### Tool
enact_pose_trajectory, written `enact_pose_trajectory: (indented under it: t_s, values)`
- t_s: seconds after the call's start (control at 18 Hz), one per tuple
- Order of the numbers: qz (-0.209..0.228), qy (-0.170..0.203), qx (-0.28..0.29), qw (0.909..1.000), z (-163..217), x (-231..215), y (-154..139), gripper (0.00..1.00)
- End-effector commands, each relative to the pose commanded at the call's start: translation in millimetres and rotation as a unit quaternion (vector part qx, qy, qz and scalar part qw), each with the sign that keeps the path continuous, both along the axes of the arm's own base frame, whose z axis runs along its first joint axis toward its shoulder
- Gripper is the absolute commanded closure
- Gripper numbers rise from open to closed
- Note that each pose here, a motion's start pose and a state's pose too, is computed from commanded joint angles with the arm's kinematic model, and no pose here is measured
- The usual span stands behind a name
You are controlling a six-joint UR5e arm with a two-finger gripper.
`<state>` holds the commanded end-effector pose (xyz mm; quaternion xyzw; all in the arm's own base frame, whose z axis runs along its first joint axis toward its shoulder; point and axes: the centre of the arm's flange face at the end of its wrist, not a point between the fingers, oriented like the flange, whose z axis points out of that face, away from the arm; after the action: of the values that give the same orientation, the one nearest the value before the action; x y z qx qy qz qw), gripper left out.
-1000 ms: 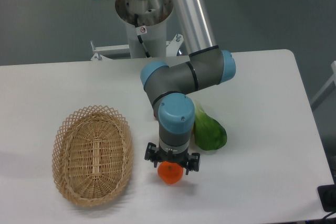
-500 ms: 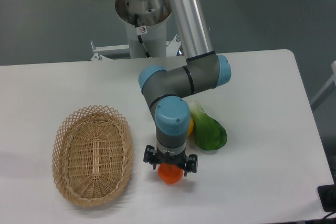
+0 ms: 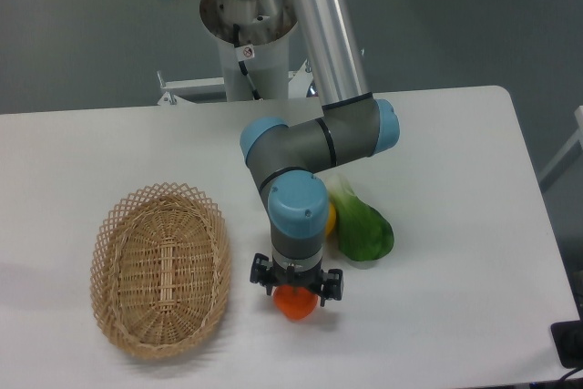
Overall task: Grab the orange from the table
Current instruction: 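Close the gripper fingers around the orange tangerine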
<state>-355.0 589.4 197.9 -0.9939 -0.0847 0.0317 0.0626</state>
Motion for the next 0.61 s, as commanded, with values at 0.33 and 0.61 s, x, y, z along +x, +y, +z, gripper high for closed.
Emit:
enact_pose_trajectory:
  t_s: [0.33,0.61]
  values:
    - [0.001,0.002,-0.006,1.0,-2.7,1.4,-1.6,0.19]
    - [-0.001,0.005,-0.005,1.0,0.4,1.3,-1.9,0.29]
